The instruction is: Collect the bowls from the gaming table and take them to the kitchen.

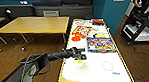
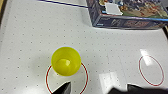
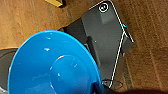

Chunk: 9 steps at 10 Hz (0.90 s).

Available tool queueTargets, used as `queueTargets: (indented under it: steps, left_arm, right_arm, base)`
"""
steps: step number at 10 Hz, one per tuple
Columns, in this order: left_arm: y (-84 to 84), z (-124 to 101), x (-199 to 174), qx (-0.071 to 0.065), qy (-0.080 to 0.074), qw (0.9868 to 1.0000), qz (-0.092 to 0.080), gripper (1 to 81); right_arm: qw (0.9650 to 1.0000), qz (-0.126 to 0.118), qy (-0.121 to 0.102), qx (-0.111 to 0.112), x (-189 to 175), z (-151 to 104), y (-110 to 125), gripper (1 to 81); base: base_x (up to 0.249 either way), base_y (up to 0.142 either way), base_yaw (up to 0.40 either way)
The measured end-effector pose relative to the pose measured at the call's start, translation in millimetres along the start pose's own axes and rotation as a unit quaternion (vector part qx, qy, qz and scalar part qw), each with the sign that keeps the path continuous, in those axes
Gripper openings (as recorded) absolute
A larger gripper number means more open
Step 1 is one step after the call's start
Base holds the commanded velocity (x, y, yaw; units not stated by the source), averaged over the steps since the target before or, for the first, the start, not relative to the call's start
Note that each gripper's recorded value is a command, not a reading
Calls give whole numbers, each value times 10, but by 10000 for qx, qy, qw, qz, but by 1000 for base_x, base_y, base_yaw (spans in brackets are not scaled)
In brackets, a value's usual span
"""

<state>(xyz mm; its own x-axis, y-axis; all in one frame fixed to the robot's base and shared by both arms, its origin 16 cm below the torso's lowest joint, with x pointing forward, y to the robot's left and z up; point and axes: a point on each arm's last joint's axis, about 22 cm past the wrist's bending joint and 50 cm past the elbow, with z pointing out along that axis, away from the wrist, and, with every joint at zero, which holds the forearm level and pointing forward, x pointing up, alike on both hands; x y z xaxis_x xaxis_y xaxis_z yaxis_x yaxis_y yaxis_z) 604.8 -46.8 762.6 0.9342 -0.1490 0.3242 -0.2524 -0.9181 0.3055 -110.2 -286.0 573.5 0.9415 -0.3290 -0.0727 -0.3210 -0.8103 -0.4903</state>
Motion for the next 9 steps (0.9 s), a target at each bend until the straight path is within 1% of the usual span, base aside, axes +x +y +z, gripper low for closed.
queueTargets:
  steps: [1, 2, 3, 4, 5, 6, 7, 8, 9]
  left_arm:
    - [15, 105, -61, -19, -80, 10000, -38, 811]
    - [60, 155, -77, -51, -108, 9999, -39, 811]
    - [157, 167, -80, -133, -101, 9998, -74, 811]
    - [259, 162, -56, -272, -52, 9995, -122, 811]
    - [359, 161, -8, -517, 39, 9980, -357, 811]
    - [425, 167, 52, -690, 127, 9966, -443, 811]
    - [447, 198, 92, -712, 160, 9959, -537, 811]
    - [499, 235, 120, -713, 179, 9957, -567, 811]
    - [624, 265, 123, -778, 184, 9952, -562, 811]
  right_arm:
    - [10000, 27, -61, -21, -32, -9, 6, 10]
    - [10000, 22, -44, -19, 16, 8, 4, 10]
    - [10000, 9, -18, -14, 54, 20, 2, 10]
    - [10000, 5, -15, -13, 60, 21, 0, 10]
    - [10000, 6, -21, -14, 56, 20, 0, 10]
    - [10000, 5, -19, -13, 58, 21, 0, 10]
    - [10000, 7, -16, -16, 60, 20, 3, 10]
    - [10000, 0, -18, -11, 66, 24, -1, 10]
    - [10000, -6, -5, -10, 83, 28, -1, 10]
  base:
    - [0, 0, 0]
    - [0, 0, 0]
    - [0, 0, 0]
    - [0, 0, 0]
    - [0, 0, 0]
    - [0, 0, 0]
    - [0, 0, 0]
    - [0, 0, 0]
    - [0, 0, 0]
